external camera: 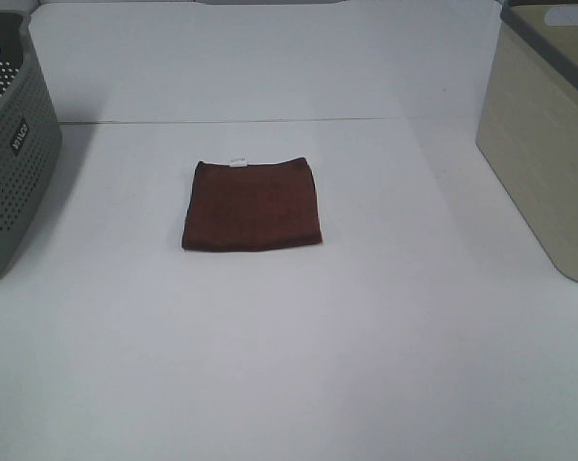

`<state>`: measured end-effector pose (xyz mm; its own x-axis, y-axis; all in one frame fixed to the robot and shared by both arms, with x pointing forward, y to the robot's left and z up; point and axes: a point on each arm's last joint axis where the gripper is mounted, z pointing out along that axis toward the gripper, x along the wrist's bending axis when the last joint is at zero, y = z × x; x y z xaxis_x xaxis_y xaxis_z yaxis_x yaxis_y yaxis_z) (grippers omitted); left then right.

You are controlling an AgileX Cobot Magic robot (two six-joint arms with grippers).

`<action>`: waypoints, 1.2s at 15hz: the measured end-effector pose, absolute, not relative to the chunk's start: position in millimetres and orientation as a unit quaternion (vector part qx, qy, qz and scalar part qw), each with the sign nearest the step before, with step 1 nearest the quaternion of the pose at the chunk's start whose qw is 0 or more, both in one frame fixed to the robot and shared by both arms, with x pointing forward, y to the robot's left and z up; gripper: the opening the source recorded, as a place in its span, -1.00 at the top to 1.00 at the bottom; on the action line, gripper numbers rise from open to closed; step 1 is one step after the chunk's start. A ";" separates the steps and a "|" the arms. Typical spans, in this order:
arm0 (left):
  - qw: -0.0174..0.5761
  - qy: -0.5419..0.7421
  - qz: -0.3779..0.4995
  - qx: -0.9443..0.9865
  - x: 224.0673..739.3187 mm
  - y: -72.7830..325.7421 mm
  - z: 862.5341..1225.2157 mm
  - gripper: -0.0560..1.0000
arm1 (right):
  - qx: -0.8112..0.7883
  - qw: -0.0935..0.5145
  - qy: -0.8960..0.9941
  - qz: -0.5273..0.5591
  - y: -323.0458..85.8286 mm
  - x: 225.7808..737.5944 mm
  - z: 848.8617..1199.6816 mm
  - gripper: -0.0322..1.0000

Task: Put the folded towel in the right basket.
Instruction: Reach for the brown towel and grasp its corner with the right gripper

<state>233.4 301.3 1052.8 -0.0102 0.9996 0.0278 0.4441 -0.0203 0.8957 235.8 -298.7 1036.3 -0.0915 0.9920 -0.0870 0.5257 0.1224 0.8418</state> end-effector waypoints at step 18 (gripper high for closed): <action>0.363 0.599 0.383 0.603 233.4 301.3 1052.8 -0.77 | 0.574 0.353 0.661 0.330 -298.7 235.8 1036.3 -0.88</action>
